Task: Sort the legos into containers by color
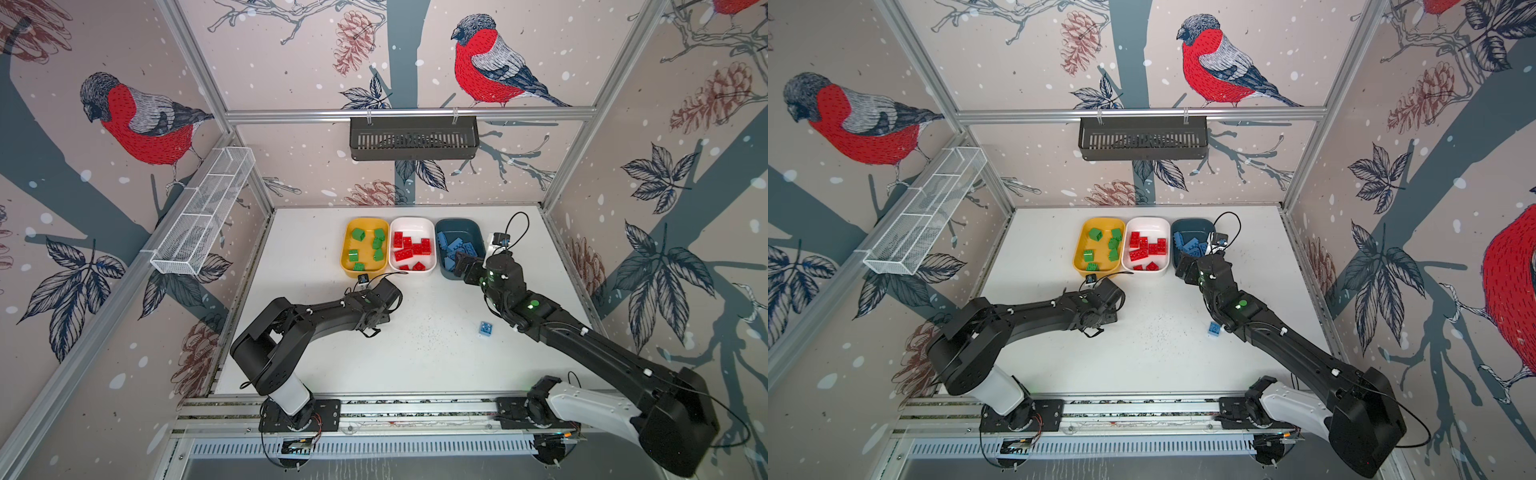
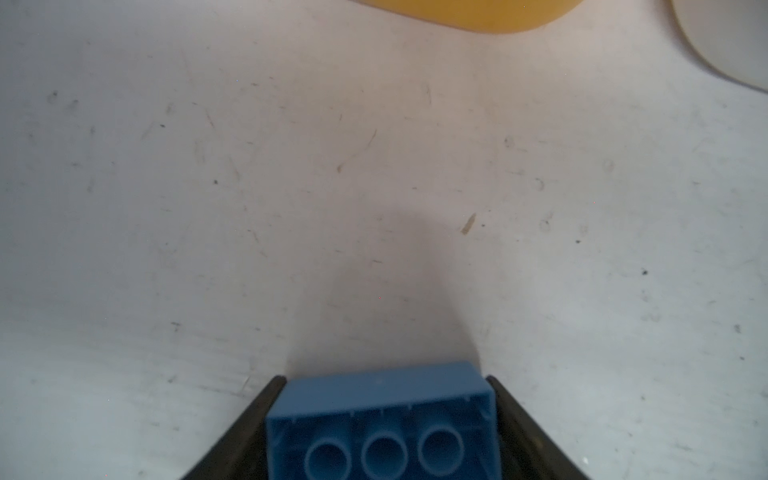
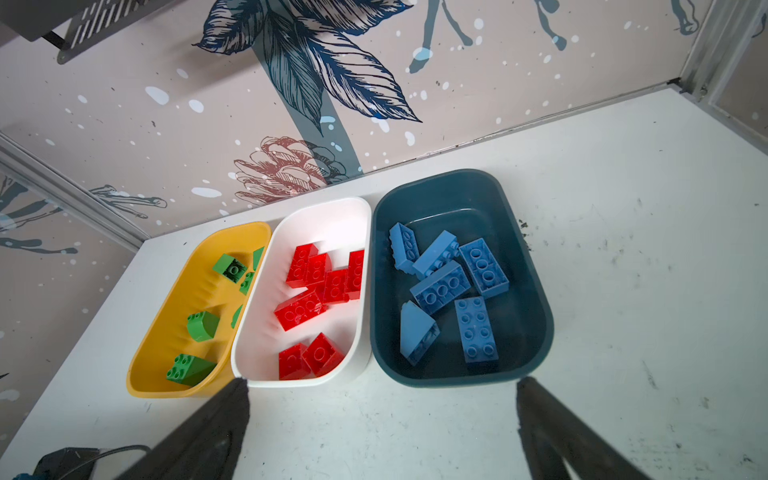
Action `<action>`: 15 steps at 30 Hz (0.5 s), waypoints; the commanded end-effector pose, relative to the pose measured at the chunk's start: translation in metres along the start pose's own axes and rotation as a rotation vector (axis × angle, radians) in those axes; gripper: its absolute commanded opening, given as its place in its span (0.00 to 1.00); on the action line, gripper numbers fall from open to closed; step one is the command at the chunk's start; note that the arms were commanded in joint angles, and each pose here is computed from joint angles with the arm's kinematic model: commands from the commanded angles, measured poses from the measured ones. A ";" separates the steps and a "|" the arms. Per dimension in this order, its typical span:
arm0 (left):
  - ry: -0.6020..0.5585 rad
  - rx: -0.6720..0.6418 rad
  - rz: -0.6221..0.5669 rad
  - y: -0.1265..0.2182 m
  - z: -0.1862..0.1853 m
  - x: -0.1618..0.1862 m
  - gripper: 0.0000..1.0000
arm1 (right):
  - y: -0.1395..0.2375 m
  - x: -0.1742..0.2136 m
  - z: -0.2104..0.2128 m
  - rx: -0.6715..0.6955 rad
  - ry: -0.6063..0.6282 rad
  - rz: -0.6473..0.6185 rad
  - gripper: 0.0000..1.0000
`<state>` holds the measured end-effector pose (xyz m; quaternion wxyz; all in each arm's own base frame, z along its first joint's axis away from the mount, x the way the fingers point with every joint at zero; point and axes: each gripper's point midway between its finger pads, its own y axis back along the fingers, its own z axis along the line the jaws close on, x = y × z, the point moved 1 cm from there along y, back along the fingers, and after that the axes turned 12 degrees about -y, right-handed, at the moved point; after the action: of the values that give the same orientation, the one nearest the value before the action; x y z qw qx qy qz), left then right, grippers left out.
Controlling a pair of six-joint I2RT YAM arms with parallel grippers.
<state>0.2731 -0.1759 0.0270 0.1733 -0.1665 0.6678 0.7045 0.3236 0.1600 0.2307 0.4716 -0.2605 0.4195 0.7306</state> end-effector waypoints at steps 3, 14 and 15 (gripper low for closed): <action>-0.037 0.009 -0.006 0.002 -0.009 -0.003 0.60 | 0.001 0.007 -0.013 0.029 -0.004 0.022 0.99; -0.081 0.210 -0.123 0.021 -0.077 -0.054 0.47 | 0.002 0.022 -0.038 0.082 -0.008 0.047 1.00; -0.083 0.252 -0.149 0.028 -0.090 -0.067 0.47 | 0.001 0.022 -0.039 0.083 -0.007 0.048 1.00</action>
<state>0.3046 -0.2397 0.0594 0.2395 -0.1612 0.7040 0.6489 0.3125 0.1381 0.1932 0.4615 -0.2287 0.4580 0.7245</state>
